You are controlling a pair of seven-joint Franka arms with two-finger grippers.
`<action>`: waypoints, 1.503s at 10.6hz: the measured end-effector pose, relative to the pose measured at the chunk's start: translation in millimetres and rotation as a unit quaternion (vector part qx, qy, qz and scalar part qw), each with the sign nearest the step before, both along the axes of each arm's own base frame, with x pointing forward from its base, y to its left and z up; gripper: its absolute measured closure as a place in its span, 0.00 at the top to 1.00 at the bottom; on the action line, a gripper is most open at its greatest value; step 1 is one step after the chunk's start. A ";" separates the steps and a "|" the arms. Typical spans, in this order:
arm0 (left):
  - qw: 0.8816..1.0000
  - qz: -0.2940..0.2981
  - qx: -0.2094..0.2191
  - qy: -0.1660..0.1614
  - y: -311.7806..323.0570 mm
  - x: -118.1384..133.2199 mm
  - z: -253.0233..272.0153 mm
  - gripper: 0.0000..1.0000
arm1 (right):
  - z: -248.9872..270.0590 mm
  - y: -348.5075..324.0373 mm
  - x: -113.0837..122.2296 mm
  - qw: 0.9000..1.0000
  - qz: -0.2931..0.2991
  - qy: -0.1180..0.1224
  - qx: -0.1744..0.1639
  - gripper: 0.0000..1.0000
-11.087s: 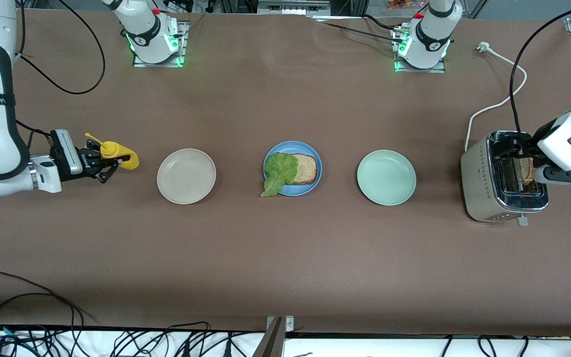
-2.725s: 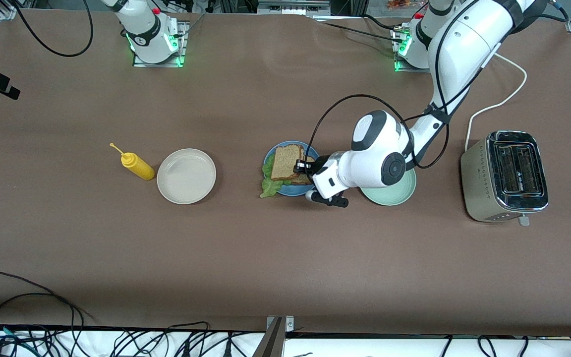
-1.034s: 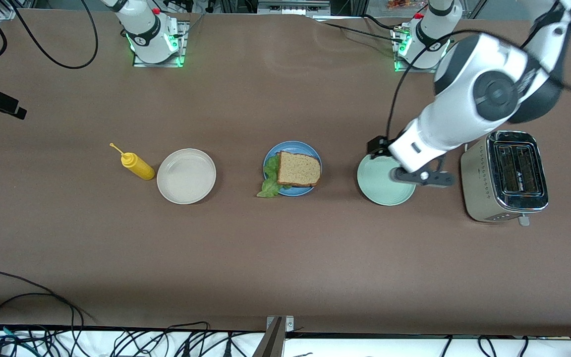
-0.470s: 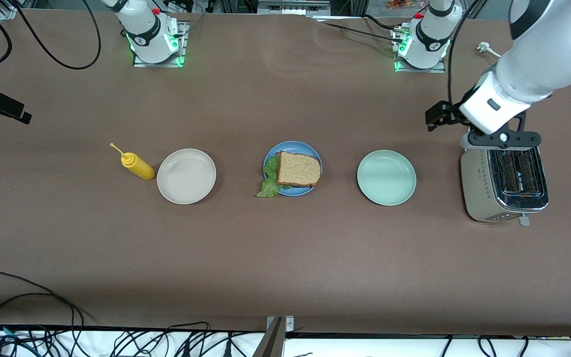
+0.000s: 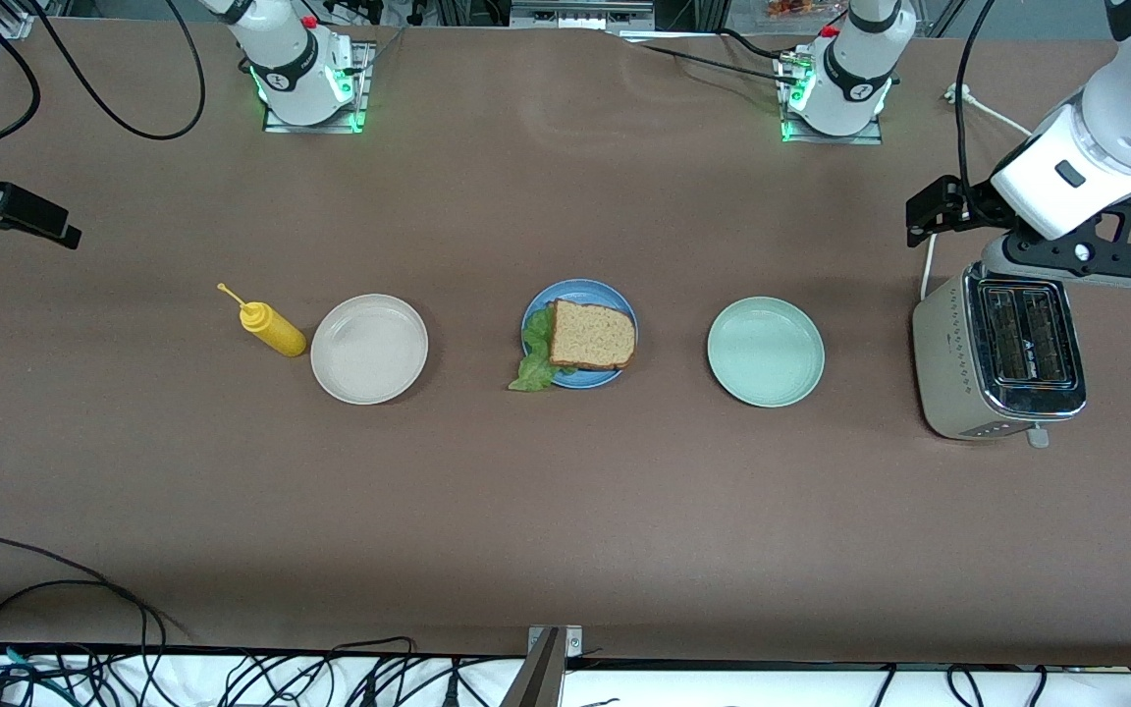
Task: Make sandwich in blue plate with both arms
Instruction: 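Withdraw the left gripper back toward the toaster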
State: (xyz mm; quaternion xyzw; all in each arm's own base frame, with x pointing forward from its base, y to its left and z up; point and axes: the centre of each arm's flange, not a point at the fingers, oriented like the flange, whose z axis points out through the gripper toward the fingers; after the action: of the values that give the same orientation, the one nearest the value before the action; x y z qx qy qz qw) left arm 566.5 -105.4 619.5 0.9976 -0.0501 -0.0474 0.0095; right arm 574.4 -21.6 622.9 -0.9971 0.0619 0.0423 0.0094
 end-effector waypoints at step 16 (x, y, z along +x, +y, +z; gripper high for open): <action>1.000 -0.003 0.004 -0.005 50.6 -37.8 11.5 1.00 | -5.1 10.0 -14.7 0.998 0.064 -0.010 -0.020 1.00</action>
State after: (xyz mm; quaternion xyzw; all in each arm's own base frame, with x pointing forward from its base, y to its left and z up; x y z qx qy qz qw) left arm 528.7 -54.8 630.9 0.9977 -0.0532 -0.0423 0.0048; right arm 559.7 -11.5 617.8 -0.9994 -0.0010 0.0317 -0.0125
